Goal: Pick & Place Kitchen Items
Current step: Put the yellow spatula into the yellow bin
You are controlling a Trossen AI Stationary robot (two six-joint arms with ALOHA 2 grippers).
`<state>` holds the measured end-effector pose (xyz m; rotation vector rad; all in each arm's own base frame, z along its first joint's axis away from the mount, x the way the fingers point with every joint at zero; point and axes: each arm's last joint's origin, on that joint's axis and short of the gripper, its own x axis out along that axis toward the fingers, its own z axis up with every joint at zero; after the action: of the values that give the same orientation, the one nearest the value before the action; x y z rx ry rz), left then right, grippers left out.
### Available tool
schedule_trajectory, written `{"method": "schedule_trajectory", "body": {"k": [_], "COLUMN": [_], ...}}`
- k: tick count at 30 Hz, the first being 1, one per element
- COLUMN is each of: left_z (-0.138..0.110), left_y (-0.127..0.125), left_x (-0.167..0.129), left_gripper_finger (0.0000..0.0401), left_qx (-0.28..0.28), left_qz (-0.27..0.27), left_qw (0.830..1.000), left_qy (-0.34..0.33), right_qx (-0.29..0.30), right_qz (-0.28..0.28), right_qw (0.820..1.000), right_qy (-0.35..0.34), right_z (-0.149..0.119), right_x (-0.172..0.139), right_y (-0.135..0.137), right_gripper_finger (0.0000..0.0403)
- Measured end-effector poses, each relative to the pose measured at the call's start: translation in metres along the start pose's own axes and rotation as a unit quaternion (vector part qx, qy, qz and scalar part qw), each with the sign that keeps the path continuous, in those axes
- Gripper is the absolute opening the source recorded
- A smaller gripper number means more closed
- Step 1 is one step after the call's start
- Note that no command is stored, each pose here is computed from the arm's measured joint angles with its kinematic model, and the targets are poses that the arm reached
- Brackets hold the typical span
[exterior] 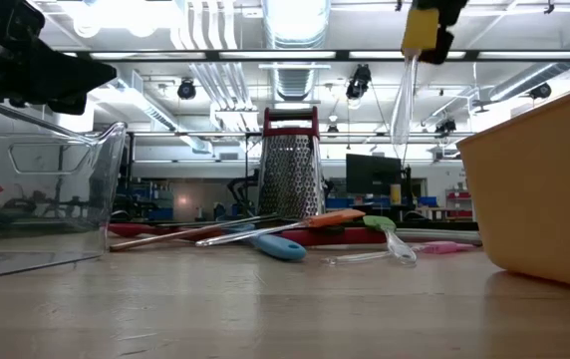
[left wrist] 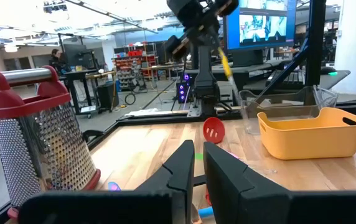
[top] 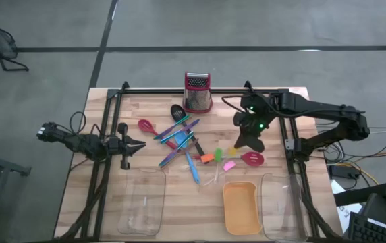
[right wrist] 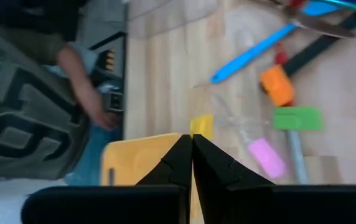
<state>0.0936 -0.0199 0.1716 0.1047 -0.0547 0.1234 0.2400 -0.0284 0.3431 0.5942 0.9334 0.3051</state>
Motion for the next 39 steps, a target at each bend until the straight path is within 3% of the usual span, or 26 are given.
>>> {"method": "schedule_trajectory", "body": {"k": [13, 23, 30, 39], "left_z": [0.000, 0.000, 0.000, 0.000], "left_y": [0.000, 0.000, 0.000, 0.000], "left_x": [0.000, 0.000, 0.000, 0.000], "left_gripper_finger": [0.0042, 0.0042, 0.0042, 0.0042], "left_qx": [0.000, 0.000, 0.000, 0.000], "left_qz": [0.000, 0.000, 0.000, 0.000], "left_qw": [1.000, 1.000, 1.000, 1.000], "left_qy": [0.000, 0.000, 0.000, 0.000], "right_qx": [0.016, 0.043, 0.088, 0.113], "right_qz": [0.051, 0.039, 0.022, 0.068], "right_qw": [0.996, 0.994, 0.988, 0.979], "right_qy": [0.065, 0.094, 0.127, 0.156], "right_z": [-0.015, -0.039, -0.062, -0.075], "right_x": [0.013, 0.048, 0.082, 0.132], "right_y": [0.048, 0.077, 0.077, 0.065], "right_gripper_finger": [0.0008, 0.0008, 0.0008, 0.0008]}}
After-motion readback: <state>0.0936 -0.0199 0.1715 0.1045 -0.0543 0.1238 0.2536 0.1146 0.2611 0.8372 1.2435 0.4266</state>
